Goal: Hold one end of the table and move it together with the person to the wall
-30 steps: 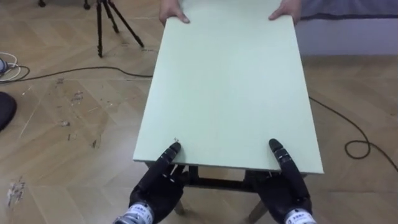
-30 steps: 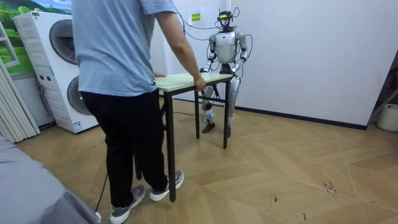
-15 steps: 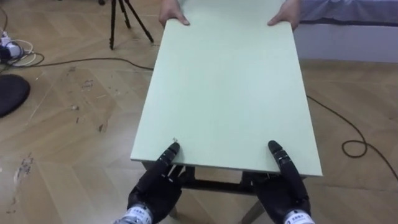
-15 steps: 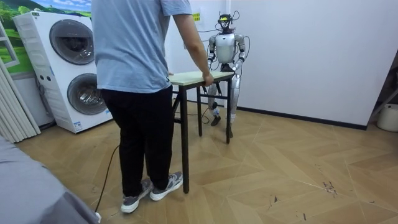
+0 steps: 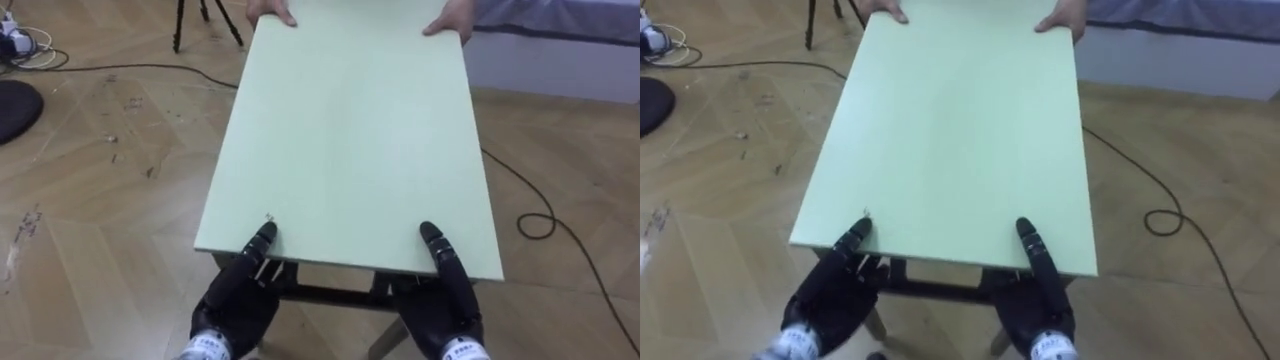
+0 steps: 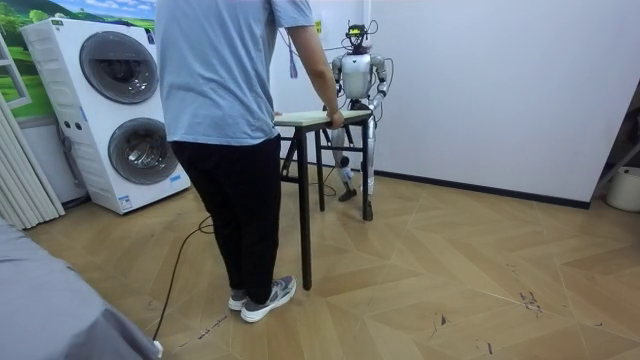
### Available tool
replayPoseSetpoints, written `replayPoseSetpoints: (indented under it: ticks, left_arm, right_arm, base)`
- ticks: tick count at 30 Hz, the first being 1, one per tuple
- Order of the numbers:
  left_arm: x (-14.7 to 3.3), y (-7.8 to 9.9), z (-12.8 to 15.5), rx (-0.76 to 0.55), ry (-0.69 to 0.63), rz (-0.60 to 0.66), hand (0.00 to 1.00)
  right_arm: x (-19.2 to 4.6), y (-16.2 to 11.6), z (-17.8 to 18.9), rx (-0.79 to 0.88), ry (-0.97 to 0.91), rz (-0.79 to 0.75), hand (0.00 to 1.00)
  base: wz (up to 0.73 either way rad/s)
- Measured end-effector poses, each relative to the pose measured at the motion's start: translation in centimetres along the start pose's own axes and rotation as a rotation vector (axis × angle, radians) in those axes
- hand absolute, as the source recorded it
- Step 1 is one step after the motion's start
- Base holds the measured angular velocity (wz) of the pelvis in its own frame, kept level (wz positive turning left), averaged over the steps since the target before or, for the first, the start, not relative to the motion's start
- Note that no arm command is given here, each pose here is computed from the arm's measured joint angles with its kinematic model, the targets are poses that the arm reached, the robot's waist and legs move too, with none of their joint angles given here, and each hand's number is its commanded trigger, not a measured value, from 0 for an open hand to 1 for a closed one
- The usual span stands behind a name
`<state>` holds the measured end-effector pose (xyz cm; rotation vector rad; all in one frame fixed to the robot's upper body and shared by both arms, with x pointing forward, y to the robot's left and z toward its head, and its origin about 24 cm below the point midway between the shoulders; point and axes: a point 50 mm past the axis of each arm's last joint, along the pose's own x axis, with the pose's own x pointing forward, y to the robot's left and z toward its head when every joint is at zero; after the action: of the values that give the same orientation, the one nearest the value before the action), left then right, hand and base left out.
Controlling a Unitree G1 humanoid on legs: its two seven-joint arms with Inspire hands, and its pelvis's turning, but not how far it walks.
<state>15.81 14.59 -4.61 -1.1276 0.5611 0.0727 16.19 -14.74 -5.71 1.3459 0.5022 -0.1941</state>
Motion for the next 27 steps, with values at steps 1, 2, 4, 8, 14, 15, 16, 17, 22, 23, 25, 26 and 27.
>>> replayPoseSetpoints:
  ticks: [1, 2, 4, 8, 14, 15, 16, 17, 22, 23, 25, 26, 27]
  left_arm:
    - [-0.2, 0.2, -0.2, -0.014, -0.001, 0.007, 1.0]
    - [-0.2, 0.2, -0.4, -0.024, 0.001, 0.007, 1.0]
    - [0.0, -0.1, -0.6, -0.041, -0.003, -0.002, 1.0]
    - [0.5, -0.8, -0.1, -0.055, -0.031, -0.031, 1.0]
    - [1.9, -2.7, 0.8, -0.023, -0.039, -0.073, 1.0]
    - [2.1, -3.1, 0.8, -0.012, -0.037, -0.075, 1.0]
    - [2.3, -3.3, 0.8, -0.015, -0.034, -0.074, 1.0]
    - [2.3, -3.3, 0.8, -0.02, -0.03, -0.07, 1.0]
    - [2.5, -2.3, 0.1, -0.038, -0.001, -0.026, 1.0]
    - [2.4, -2.1, 0.1, -0.039, 0.002, -0.018, 1.0]
    - [2.1, -1.6, -0.3, -0.047, 0.008, -0.001, 1.0]
    - [1.8, -1.2, -0.4, -0.047, 0.014, 0.012, 1.0]
    - [1.7, -1.0, -0.5, -0.048, 0.018, 0.019, 1.0]
  right_arm:
    - [0.1, 0.1, 0.0, -0.012, 0.005, 0.003, 1.0]
    - [0.2, 0.2, 0.3, -0.028, 0.005, 0.008, 1.0]
    - [0.6, 0.9, 0.7, -0.058, 0.004, 0.03, 1.0]
    - [1.6, 2.4, 1.2, -0.105, -0.007, 0.083, 1.0]
    - [2.0, 3.6, 1.5, -0.098, -0.042, 0.12, 1.0]
    - [2.0, 3.7, 1.7, -0.095, -0.052, 0.123, 1.0]
    - [2.0, 3.7, 1.9, -0.094, -0.059, 0.124, 1.0]
    - [2.0, 3.7, 2.0, -0.098, -0.059, 0.123, 1.0]
    - [2.0, 2.8, 1.9, -0.111, -0.044, 0.092, 1.0]
    - [2.0, 2.6, 1.8, -0.112, -0.043, 0.087, 1.0]
    - [1.7, 2.1, 1.5, -0.114, -0.041, 0.068, 1.0]
    - [1.6, 1.6, 1.3, -0.111, -0.037, 0.058, 1.0]
    - [1.5, 1.4, 1.3, -0.109, -0.035, 0.052, 1.0]
  base:
    - [-0.79]
    - [-0.72]
    - [-0.36]
    - [-0.03]
    - [0.38]
    - [0.39]
    - [0.29]
    - [0.1]
    - [-0.01]
    - [0.0]
    - [0.08]
    - [0.1]
    - [0.13]
